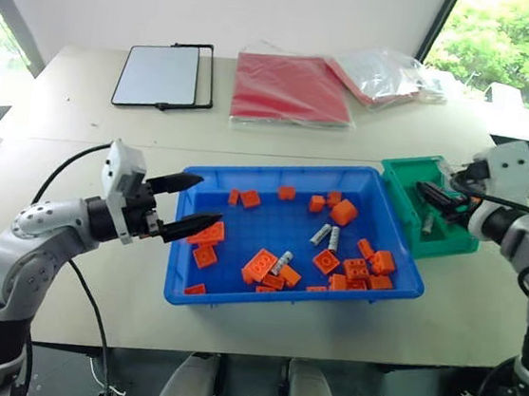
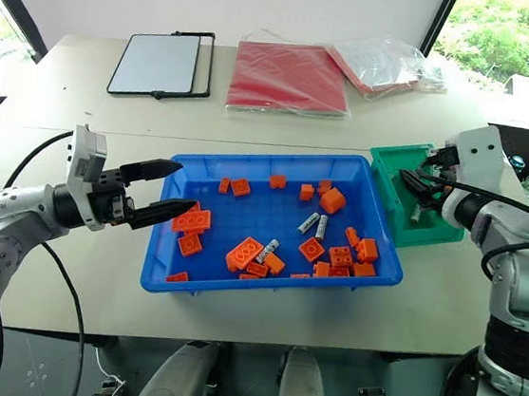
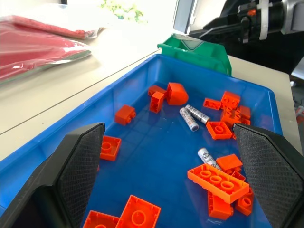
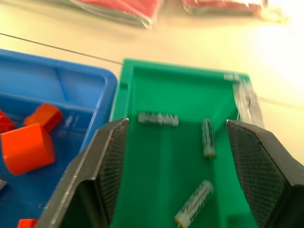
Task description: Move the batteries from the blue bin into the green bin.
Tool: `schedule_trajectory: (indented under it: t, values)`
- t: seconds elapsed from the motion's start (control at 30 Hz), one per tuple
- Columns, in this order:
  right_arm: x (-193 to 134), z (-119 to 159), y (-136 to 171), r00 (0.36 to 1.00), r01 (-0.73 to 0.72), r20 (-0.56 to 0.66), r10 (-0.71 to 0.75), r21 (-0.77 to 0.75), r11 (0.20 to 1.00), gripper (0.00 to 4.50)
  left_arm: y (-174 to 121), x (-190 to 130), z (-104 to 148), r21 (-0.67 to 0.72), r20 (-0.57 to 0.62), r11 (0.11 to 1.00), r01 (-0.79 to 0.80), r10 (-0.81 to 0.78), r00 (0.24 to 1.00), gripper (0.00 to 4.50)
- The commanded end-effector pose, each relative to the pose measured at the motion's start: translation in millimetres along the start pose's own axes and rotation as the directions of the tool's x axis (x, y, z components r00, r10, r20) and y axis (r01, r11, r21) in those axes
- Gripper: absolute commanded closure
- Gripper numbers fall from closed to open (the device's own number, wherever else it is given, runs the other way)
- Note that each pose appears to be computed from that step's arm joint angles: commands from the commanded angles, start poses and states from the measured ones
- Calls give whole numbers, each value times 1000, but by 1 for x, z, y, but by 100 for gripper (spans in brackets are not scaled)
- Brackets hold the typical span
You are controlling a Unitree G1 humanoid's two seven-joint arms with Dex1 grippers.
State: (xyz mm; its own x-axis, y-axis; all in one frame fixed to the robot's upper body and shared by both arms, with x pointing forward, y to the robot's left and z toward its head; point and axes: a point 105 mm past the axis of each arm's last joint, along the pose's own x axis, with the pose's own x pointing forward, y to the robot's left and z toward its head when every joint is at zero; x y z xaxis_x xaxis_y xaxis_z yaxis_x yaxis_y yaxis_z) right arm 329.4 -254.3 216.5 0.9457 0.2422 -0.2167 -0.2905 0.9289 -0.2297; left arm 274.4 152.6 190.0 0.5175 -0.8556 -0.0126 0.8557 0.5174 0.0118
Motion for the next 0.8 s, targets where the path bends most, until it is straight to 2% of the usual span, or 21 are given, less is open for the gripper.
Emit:
schedule_trajectory:
  t: [0.03,0.13,0.2,0.3,0.4,0.6,0.7,0.8]
  values:
    - [-14,31,53,934,-325,97,343,-161,932,111,-11,-2,5,13,2,999,51,-51,999,0]
    - [-10,27,84,853,-500,29,521,-240,832,111,-18,-2,3,14,-19,996,87,-87,996,0]
    - [-4,22,98,807,-573,-22,590,-276,772,111,-19,-2,2,18,-26,995,96,-95,995,0]
    - [16,14,124,710,-674,-103,697,-385,630,111,-20,0,3,20,-20,994,105,-104,994,0]
    - [44,0,138,637,-728,-200,745,-472,497,111,-22,1,8,21,-16,993,113,-113,993,0]
    - [66,-25,155,465,-797,-355,811,-566,209,111,-26,-5,11,27,-32,991,133,-132,991,0]
    - [75,-32,159,428,-795,-397,812,-593,129,111,-26,-8,10,36,-51,991,127,-125,991,0]
    - [79,-36,164,396,-794,-405,824,-602,85,111,-25,-13,10,49,-57,993,108,-105,993,0]
